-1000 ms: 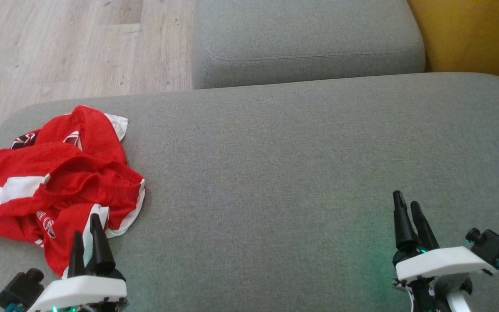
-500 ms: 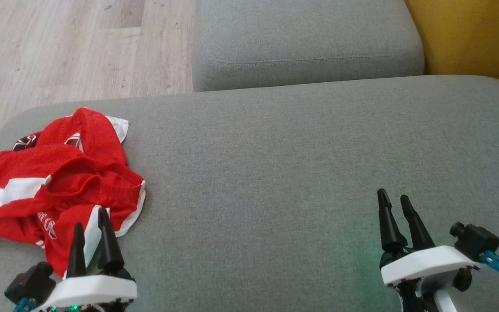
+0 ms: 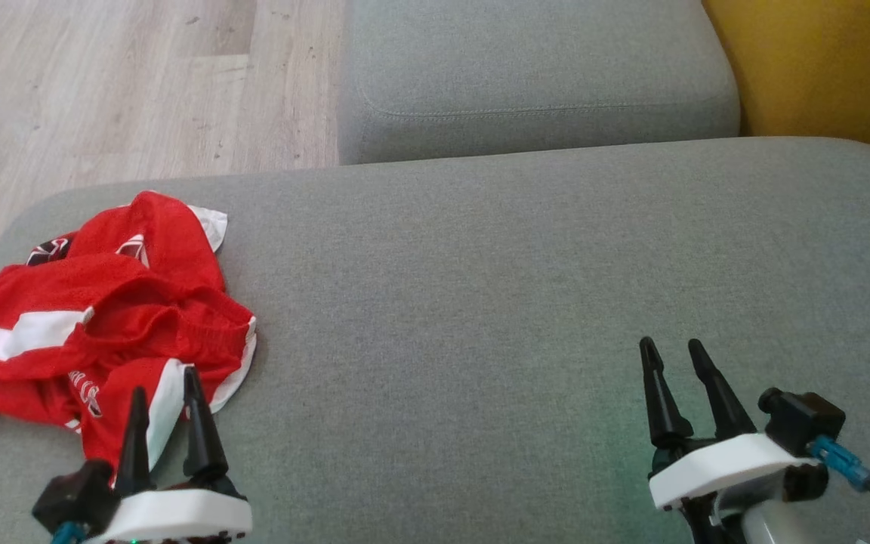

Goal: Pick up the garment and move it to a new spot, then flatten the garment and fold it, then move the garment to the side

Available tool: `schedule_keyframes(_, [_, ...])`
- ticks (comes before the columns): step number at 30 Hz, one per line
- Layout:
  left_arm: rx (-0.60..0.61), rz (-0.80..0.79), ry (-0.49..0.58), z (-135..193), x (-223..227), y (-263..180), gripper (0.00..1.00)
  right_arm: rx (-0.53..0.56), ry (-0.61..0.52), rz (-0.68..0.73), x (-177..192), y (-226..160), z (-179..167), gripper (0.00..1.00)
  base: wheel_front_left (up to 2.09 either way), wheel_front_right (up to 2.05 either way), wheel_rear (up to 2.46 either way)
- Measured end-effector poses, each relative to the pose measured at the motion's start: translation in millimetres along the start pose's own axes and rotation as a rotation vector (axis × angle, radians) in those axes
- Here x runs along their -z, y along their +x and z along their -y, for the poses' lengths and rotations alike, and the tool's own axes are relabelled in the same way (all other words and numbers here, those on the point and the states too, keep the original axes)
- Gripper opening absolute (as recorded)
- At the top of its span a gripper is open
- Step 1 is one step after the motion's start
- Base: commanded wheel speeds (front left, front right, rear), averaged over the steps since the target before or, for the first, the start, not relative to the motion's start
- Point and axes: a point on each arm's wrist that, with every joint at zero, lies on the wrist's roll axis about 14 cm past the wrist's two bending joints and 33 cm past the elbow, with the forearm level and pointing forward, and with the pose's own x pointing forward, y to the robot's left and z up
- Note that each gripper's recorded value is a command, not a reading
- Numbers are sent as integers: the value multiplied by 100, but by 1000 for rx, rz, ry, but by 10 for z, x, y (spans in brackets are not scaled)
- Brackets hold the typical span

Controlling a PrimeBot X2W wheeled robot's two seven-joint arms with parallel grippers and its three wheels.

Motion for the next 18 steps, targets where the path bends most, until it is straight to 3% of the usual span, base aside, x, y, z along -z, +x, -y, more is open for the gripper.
schedule_keyframes(18, [57, 20, 228, 100, 42, -32, 100, -3, -234, 22, -27, -50, 65, 100, 0, 0, 0])
